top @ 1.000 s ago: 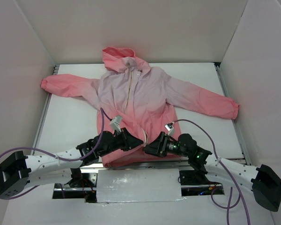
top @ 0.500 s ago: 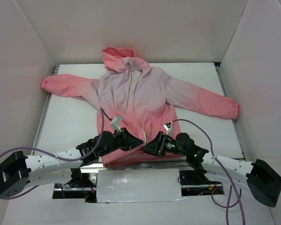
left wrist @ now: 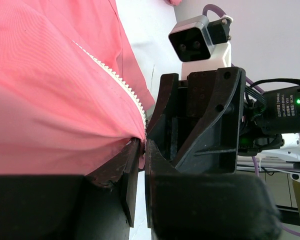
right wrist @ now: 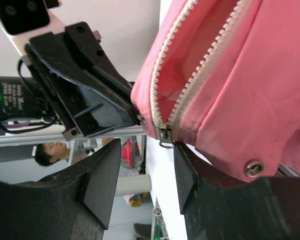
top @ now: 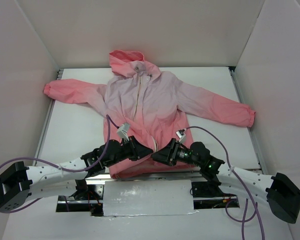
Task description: Zip up the jacket
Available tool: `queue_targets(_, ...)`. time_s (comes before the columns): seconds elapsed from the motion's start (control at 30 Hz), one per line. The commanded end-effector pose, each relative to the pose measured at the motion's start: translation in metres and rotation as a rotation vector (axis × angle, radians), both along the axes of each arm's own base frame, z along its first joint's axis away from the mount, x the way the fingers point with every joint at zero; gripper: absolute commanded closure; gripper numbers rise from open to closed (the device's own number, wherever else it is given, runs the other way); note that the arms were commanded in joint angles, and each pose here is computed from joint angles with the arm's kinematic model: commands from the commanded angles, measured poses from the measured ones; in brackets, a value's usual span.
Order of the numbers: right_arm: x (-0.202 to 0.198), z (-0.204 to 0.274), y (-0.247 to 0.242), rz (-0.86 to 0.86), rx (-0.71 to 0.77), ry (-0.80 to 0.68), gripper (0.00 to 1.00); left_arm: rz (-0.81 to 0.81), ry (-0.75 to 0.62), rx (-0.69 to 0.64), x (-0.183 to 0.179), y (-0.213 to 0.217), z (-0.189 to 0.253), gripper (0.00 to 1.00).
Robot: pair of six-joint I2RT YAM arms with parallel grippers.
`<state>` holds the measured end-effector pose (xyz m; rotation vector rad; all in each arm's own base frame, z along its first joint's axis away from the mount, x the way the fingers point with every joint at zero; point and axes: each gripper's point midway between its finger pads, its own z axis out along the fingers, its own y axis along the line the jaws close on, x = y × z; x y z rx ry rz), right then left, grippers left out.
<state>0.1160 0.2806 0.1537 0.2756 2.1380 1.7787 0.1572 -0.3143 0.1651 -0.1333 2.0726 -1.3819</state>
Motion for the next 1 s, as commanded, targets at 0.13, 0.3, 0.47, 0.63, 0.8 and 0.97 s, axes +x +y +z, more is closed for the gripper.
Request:
queue_targets(0.13, 0.007, 0.022, 0.0, -0.05, 0.074, -0.011, 0.48, -0.006, -0.048, -0.098, 0.002, -0.006, 0.032, 1.0)
queue_targets(0.3, 0.01, 0.022, -0.002, -0.066, 0.065, -0.007, 0.51, -0.005, -0.047, -0.1, 0.001, -0.005, 0.032, 1.0)
queue_targets(0.47, 0.009, 0.015, -0.003, -0.069, 0.037, 0.003, 0.55, -0.002, -0.047, -0.099, 0.002, -0.005, 0.032, 1.0)
queue_targets(0.63, 0.008, 0.008, -0.006, -0.071, -0.001, -0.004, 0.56, -0.004, -0.047, -0.099, 0.002, -0.005, 0.032, 1.0)
queue_targets(0.8, 0.008, 0.003, -0.01, -0.08, -0.033, -0.013, 0.59, -0.007, -0.047, -0.1, 0.002, -0.006, 0.032, 1.0)
queue_targets(0.97, 0.009, 0.004, -0.01, -0.083, -0.023, -0.025, 0.64, -0.007, -0.046, -0.101, 0.002, -0.006, 0.032, 1.0)
